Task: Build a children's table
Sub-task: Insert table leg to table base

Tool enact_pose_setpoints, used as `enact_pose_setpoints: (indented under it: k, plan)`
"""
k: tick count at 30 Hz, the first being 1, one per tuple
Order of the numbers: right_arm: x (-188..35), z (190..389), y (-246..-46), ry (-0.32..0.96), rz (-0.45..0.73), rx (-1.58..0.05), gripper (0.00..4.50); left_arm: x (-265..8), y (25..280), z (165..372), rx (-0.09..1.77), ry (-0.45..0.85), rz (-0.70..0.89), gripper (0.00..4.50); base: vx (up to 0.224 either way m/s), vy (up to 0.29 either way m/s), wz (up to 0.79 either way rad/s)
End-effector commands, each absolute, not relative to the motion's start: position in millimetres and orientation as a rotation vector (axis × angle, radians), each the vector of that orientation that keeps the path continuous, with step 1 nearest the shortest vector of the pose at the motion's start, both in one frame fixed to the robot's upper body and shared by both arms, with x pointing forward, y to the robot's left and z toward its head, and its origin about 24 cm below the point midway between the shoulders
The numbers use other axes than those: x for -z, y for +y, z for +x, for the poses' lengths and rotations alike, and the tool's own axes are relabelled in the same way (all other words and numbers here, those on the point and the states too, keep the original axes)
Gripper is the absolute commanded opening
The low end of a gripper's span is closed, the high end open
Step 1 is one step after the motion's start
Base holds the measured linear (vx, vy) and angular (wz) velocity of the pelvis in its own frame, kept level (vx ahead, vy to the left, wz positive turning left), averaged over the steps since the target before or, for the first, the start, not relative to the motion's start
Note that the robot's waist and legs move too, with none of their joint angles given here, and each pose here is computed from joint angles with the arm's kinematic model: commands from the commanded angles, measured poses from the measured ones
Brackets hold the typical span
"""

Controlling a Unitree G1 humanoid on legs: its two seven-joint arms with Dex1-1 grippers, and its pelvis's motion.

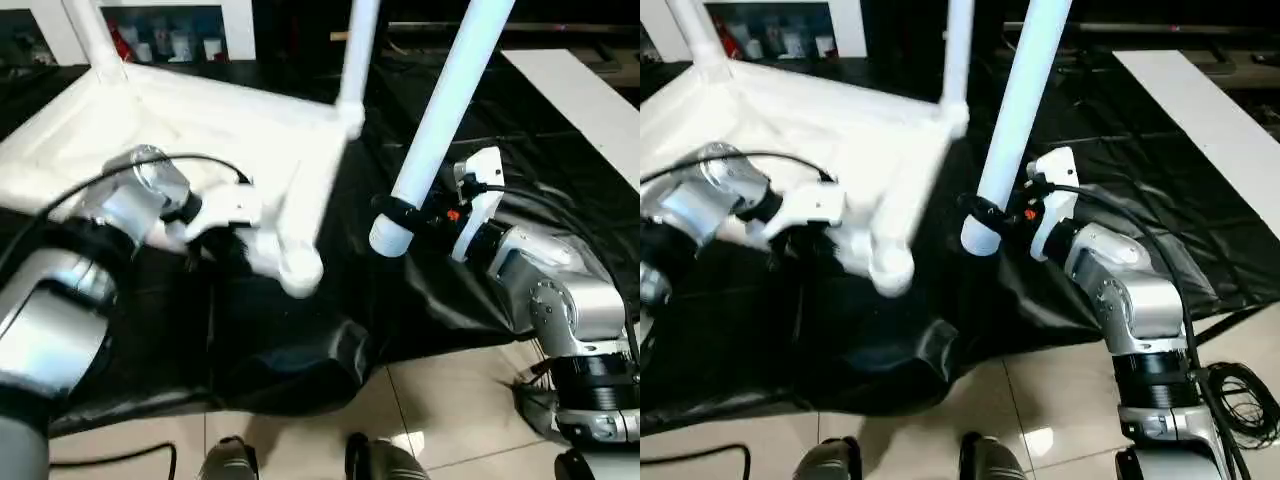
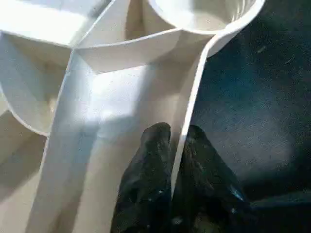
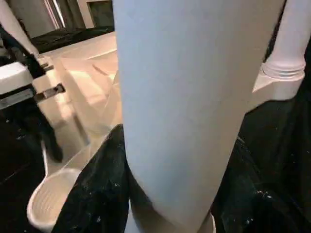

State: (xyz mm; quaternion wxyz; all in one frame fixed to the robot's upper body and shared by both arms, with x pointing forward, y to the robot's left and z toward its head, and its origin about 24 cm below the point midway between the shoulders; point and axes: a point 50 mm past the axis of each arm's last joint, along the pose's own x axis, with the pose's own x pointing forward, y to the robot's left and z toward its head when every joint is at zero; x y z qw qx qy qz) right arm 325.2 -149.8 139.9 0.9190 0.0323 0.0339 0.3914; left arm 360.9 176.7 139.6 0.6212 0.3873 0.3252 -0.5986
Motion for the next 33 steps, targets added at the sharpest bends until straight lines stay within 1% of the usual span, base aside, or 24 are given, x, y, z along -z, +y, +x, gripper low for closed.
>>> enact_pose_setpoints:
  k: [1,3,4,5,7,8,9,10,12,14,16,19,20,22,24,25,27,28,30,32,33]
  plan:
    - [-146.8,327.5,-153.1,0.045,0.049,-0.797,1.85,-140.7,171.2,356.1,1.391,0.739,0.812,0.24,0.000,0.000,0.00]
    - [-146.9,328.1,-152.5,0.044,0.050,-0.798,1.85,-140.0,167.3,352.6,1.378,0.724,0.782,0.07,0.000,0.000,0.00]
    - [-146.7,328.5,-151.3,0.044,0.053,-0.799,1.85,-137.9,162.6,349.5,1.349,0.707,0.738,0.04,0.000,0.000,0.00]
    - [-146.7,328.5,-151.3,0.044,0.053,-0.799,1.85,-137.9,162.6,349.5,1.349,0.707,0.738,0.02,0.000,0.000,0.00]
    - [-146.3,329.5,-149.4,0.045,0.062,-0.801,1.85,-132.1,158.1,347.5,1.271,0.685,0.703,0.00,0.000,0.000,0.00]
    - [-146.1,329.9,-148.3,0.045,0.067,-0.802,1.85,-127.9,157.9,347.5,1.221,0.680,0.696,0.00,0.000,0.000,0.00]
    - [-146.1,329.9,-148.3,0.045,0.067,-0.802,1.85,-127.9,157.9,347.5,1.221,0.680,0.696,0.00,0.000,0.000,0.00]
    - [-145.8,330.3,-146.9,0.046,0.075,-0.803,1.85,-122.4,159.1,348.8,1.154,0.675,0.684,0.00,0.000,0.000,0.00]
    - [-145.4,331.3,-145.5,0.048,0.083,-0.804,1.85,-117.4,159.9,345.4,1.085,0.674,0.667,0.00,0.000,0.000,0.00]
    - [-145.4,331.3,-145.5,0.048,0.083,-0.804,1.85,-117.4,159.9,345.4,1.085,0.674,0.667,0.00,0.000,0.000,0.00]
    - [-145.3,332.5,-144.1,0.051,0.087,-0.806,1.85,-112.3,163.4,341.6,1.009,0.683,0.689,0.00,0.000,0.000,0.00]
    - [-145.2,333.1,-142.2,0.052,0.095,-0.808,1.85,-104.4,168.2,339.5,0.929,0.664,0.719,0.00,0.000,0.000,0.00]
    - [-145.2,333.1,-142.2,0.052,0.095,-0.808,1.85,-104.4,168.2,339.5,0.929,0.664,0.719,0.00,0.000,0.000,0.00]
    - [-144.4,333.9,-139.3,0.052,0.104,-0.812,1.85,-99.1,166.7,335.0,0.958,0.568,0.751,0.00,0.000,0.000,0.00]
    - [-143.0,334.9,-133.5,0.052,0.104,-0.837,1.85,-97.0,163.0,328.4,1.029,0.475,0.719,0.00,0.000,0.000,0.00]
    - [-143.0,335.3,-130.9,0.051,0.099,-0.854,1.85,-96.5,161.6,326.3,1.051,0.466,0.684,0.00,0.000,0.000,0.00]
    - [-143.1,335.7,-129.5,0.050,0.098,-0.862,1.85,-96.4,161.1,325.4,1.051,0.465,0.667,0.00,0.000,0.000,0.00]
    - [-143.5,336.9,-125.9,0.049,0.099,-0.883,1.85,-96.4,158.6,322.9,1.065,0.450,0.635,0.00,0.000,0.000,0.00]
    - [-144.0,338.6,-118.4,0.050,0.089,-0.927,1.85,-94.6,156.8,320.7,1.076,0.460,0.566,0.00,0.000,0.000,0.00]
    - [-143.9,339.2,-115.8,0.052,0.086,-0.942,1.85,-94.0,155.2,319.1,1.098,0.450,0.544,0.00,0.000,0.000,0.00]
    - [-143.6,340.8,-108.8,0.055,0.074,-0.977,1.85,-91.3,153.4,316.7,1.128,0.436,0.496,0.00,0.000,0.000,0.00]
